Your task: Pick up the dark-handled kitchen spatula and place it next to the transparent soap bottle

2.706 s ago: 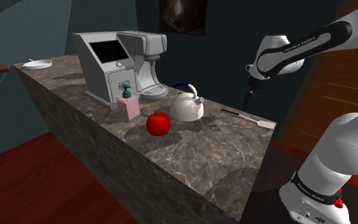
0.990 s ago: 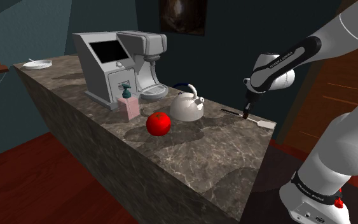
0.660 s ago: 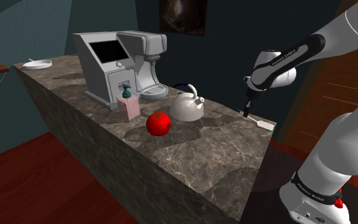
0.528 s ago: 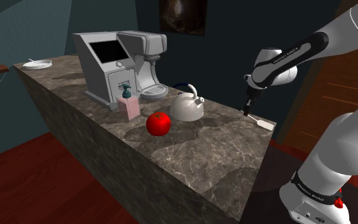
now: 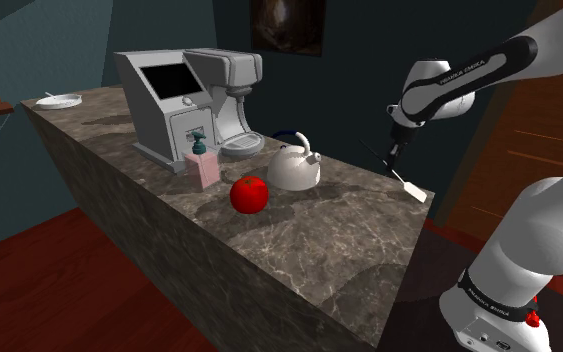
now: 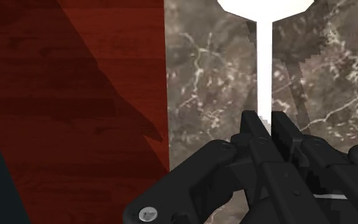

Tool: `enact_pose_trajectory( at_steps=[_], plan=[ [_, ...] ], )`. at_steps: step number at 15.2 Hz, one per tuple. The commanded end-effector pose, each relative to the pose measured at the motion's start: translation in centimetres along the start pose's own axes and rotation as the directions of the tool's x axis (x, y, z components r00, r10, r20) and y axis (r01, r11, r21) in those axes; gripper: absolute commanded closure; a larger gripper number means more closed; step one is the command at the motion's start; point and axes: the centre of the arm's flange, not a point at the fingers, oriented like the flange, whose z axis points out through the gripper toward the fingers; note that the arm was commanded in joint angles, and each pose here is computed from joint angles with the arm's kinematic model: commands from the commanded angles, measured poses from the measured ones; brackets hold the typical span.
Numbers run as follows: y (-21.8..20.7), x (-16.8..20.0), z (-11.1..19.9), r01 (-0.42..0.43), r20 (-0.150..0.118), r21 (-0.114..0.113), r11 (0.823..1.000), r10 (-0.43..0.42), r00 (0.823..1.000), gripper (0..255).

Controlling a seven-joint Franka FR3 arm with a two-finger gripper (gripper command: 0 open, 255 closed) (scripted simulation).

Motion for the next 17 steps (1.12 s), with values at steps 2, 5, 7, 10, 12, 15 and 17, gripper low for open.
enact_pose_trajectory(
  at_steps=[2, 5, 7, 10, 12, 15, 17],
  plan=[
    [0.0, 0.0, -1.7, 0.0, 0.001, 0.0, 1.0, 0.0, 1.0, 255],
    [0.0, 0.1, -3.3, 0.0, 0.001, 0.0, 1.0, 0.0, 1.0, 255],
    [0.0, 0.1, -4.3, 0.0, 0.001, 0.0, 1.0, 0.0, 1.0, 255],
    [0.0, 0.2, -5.9, 0.0, 0.001, 0.0, 1.0, 0.0, 1.0, 255],
    [0.0, 0.3, -7.0, 0.0, 0.001, 0.0, 1.0, 0.0, 1.0, 255],
    [0.0, 0.4, -8.5, 0.0, 0.001, 0.0, 1.0, 0.0, 1.0, 255],
    [0.0, 0.5, -9.6, 0.0, 0.001, 0.0, 1.0, 0.0, 1.0, 255]
  ],
)
